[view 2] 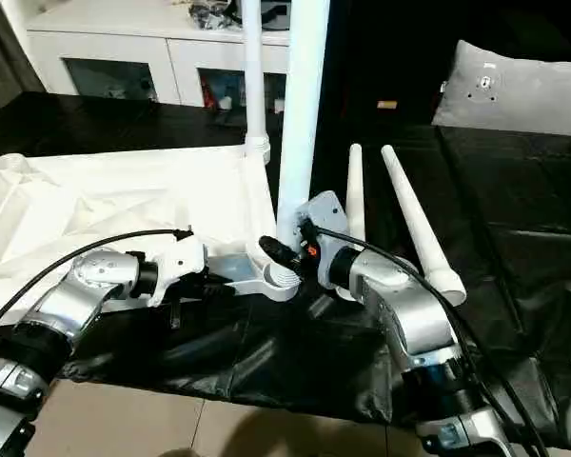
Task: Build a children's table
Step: Insert table leg to table base
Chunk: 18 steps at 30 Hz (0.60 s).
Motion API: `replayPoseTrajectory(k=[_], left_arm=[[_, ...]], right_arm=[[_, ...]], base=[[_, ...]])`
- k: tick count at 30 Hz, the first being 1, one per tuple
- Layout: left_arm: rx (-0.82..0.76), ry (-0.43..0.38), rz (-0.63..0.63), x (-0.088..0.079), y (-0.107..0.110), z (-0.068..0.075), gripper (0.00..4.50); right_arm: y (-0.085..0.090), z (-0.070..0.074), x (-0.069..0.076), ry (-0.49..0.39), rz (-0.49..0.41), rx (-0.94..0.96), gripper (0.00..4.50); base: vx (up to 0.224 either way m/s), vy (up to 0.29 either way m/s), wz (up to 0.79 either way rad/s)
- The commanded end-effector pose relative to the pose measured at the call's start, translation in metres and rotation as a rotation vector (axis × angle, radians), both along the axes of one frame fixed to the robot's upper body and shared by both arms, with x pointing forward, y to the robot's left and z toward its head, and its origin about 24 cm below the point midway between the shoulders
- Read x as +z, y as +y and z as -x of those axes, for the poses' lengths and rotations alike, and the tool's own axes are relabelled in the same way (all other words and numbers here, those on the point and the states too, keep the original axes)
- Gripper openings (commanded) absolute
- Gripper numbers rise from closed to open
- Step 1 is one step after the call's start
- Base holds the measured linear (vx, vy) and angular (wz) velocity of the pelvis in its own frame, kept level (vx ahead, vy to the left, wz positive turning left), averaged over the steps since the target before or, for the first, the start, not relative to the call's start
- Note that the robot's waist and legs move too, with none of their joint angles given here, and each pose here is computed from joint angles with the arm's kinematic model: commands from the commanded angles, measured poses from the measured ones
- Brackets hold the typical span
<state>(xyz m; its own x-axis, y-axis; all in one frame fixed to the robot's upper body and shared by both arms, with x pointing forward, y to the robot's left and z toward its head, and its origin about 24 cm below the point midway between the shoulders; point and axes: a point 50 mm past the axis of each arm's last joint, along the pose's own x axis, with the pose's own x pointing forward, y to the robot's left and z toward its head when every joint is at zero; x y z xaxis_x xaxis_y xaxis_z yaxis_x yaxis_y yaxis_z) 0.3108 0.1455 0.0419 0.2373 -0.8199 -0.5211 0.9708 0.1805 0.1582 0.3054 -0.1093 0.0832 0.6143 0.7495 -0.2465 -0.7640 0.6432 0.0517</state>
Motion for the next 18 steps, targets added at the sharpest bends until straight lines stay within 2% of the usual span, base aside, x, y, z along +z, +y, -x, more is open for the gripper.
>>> replayPoseTrajectory(k=[1, 10, 18], left_arm=[[-0.013, 0.08, 0.025, -0.015, -0.003, 0.012, 0.0], [-0.016, 0.074, 0.015, -0.01, -0.005, 0.011, 0.0], [-0.031, 0.073, 0.009, -0.008, -0.005, 0.01, 0.0]], right_arm=[[0.003, 0.0, -0.007, 0.045, -0.004, 0.013, 1.89], [0.008, 0.001, -0.01, 0.088, -0.034, 0.067, 1.89], [0.0, 0.0, -0.018, 0.112, 0.069, 0.064, 1.89]], base=[[0.0, 0.0, 0.0], [0.0, 0.0, 0.0], [0.0, 0.0, 0.0]])
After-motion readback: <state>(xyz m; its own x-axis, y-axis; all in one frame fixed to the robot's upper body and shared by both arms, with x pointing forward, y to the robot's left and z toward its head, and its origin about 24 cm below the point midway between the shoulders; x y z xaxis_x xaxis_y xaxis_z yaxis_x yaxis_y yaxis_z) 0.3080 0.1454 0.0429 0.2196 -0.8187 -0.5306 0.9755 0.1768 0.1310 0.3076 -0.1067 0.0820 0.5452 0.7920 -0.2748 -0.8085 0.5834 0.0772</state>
